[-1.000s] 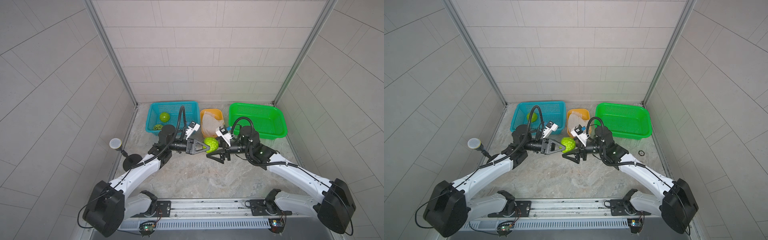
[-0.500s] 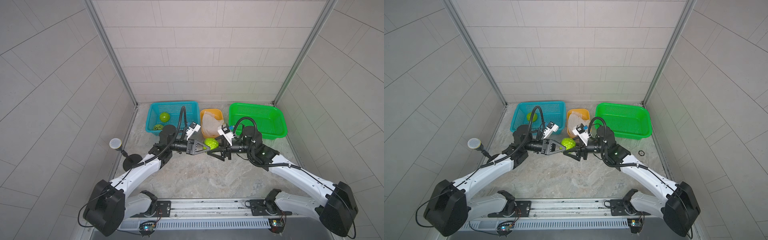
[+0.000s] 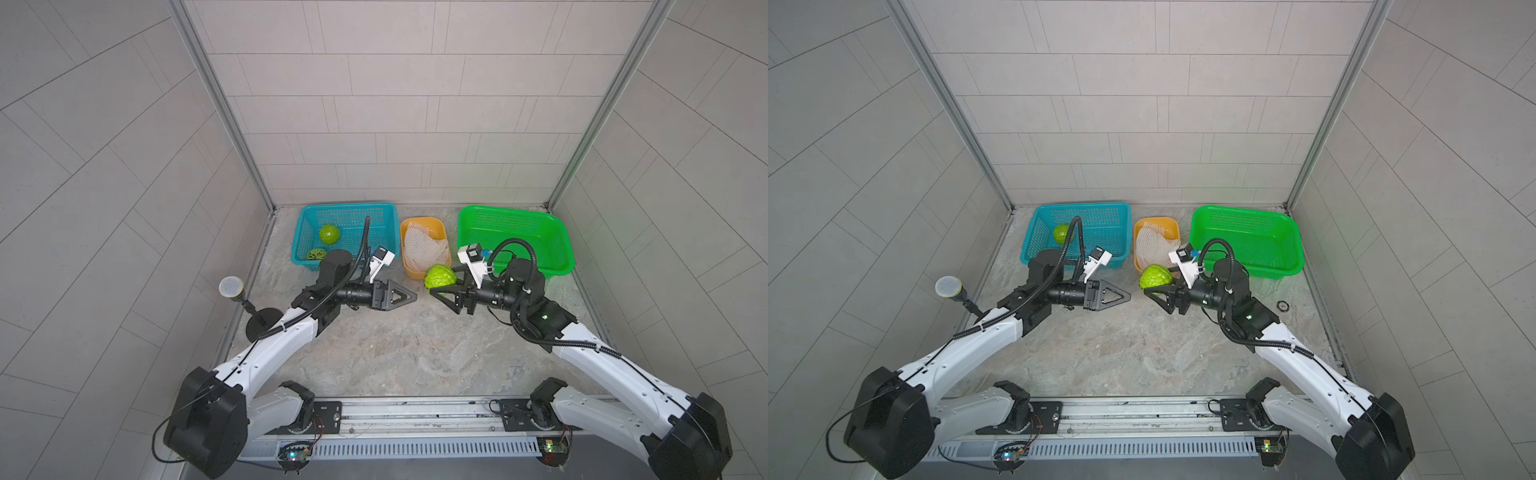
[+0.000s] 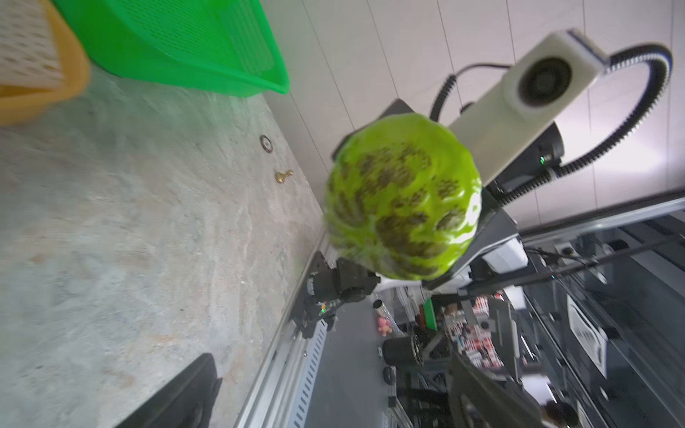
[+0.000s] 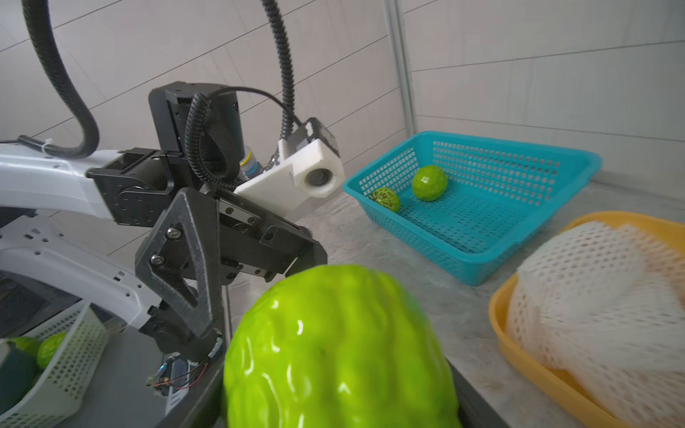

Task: Sleeve custard apples in foam nets
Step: Place the custard apple at the center of the board.

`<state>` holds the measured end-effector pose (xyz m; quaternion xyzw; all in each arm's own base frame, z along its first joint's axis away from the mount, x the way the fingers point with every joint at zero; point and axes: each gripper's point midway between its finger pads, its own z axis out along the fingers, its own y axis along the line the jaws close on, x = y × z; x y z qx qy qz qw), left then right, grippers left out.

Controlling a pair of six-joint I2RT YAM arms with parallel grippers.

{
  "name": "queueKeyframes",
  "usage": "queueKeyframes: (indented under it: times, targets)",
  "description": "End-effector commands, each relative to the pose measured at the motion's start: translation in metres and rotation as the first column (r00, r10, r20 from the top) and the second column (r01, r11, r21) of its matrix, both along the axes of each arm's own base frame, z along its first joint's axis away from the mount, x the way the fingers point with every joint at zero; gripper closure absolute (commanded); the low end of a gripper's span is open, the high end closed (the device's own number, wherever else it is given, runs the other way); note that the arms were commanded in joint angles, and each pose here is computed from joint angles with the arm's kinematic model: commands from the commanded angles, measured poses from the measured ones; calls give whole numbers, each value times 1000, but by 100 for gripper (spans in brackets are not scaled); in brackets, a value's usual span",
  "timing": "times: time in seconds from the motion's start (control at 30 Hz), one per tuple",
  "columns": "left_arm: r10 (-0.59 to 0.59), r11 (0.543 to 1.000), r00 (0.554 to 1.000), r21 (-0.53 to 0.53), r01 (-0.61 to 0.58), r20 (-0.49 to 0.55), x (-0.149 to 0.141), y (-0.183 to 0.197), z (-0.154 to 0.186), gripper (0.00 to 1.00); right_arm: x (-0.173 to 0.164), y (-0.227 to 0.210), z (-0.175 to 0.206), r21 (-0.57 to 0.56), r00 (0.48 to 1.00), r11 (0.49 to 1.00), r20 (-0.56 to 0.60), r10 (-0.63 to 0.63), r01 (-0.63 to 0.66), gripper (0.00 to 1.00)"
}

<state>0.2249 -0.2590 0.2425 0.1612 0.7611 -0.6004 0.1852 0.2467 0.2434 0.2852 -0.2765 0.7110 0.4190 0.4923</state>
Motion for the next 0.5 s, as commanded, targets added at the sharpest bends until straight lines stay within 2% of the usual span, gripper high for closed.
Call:
queueKeyframes:
  times: [0.0, 0.1, 0.2, 0.33, 0.47]
  targets:
    - [167, 982, 985, 87, -170, 41, 29, 23, -8, 0, 14, -26, -16, -127, 986, 978, -12, -167, 164, 37]
    - [271, 936, 961, 216, -277, 56, 43, 41, -27, 2, 21, -47, -52, -271, 954, 929, -86, -286, 254, 37]
    - [362, 869, 927, 326, -374, 98, 51, 61, -41, 3, 23, -67, -86, -392, 911, 861, -115, -396, 325, 37]
    - [436, 806, 891, 387, -449, 125, 52, 78, -53, 3, 26, -84, -120, -502, 859, 776, -118, -498, 381, 37]
    - [469, 777, 875, 414, -475, 124, 48, 86, -63, 3, 28, -87, -148, -602, 829, 692, -85, -552, 399, 37]
